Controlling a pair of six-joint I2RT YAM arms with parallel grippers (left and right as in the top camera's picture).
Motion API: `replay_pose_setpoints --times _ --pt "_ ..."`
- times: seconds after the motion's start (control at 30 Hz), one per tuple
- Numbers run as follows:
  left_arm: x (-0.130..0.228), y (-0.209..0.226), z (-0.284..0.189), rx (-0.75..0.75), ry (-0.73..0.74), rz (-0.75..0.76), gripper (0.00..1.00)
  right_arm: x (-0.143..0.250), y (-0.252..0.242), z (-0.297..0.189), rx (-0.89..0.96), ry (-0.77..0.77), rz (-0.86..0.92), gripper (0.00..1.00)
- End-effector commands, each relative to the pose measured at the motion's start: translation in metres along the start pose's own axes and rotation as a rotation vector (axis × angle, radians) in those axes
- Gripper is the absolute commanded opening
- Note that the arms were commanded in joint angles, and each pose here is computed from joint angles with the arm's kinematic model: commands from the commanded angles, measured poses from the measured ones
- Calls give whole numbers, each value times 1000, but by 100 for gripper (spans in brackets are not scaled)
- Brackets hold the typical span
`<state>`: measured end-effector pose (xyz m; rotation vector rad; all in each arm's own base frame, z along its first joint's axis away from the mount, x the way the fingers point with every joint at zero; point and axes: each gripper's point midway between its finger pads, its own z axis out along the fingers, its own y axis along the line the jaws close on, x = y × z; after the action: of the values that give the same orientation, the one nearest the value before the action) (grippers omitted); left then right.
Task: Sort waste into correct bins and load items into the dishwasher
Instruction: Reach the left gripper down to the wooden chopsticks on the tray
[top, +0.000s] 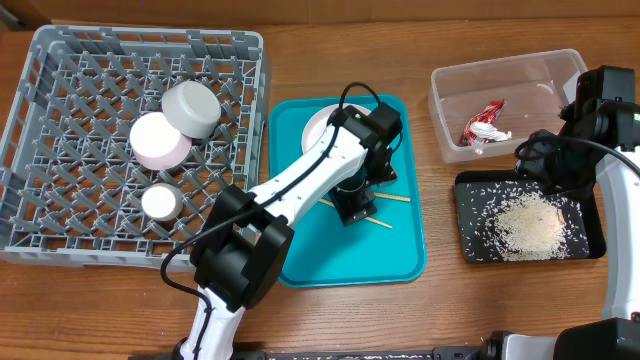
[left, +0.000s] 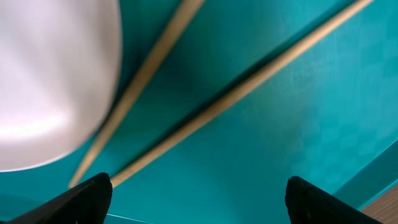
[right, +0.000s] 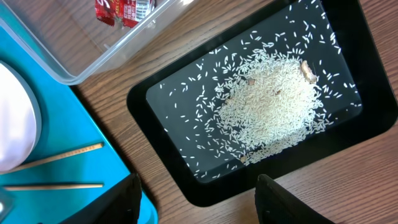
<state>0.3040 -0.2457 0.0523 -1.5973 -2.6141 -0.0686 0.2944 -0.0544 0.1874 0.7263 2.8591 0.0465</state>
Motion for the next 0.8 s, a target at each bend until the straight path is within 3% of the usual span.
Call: replay_pose_setpoints --times 0.0,0.37,0.47,0.77 --pt "17 -12 25 48 61 51 88 -6 0 -12 -7 -49 3 61" --pt "18 -5 60 -10 43 49 86 -6 0 -12 -8 -49 3 61" --pt "17 5 57 -71 53 45 75 -7 0 -12 -7 -50 3 60" --pt "2 10 49 -135 14 62 78 -6 0 -12 -7 -50 3 60"
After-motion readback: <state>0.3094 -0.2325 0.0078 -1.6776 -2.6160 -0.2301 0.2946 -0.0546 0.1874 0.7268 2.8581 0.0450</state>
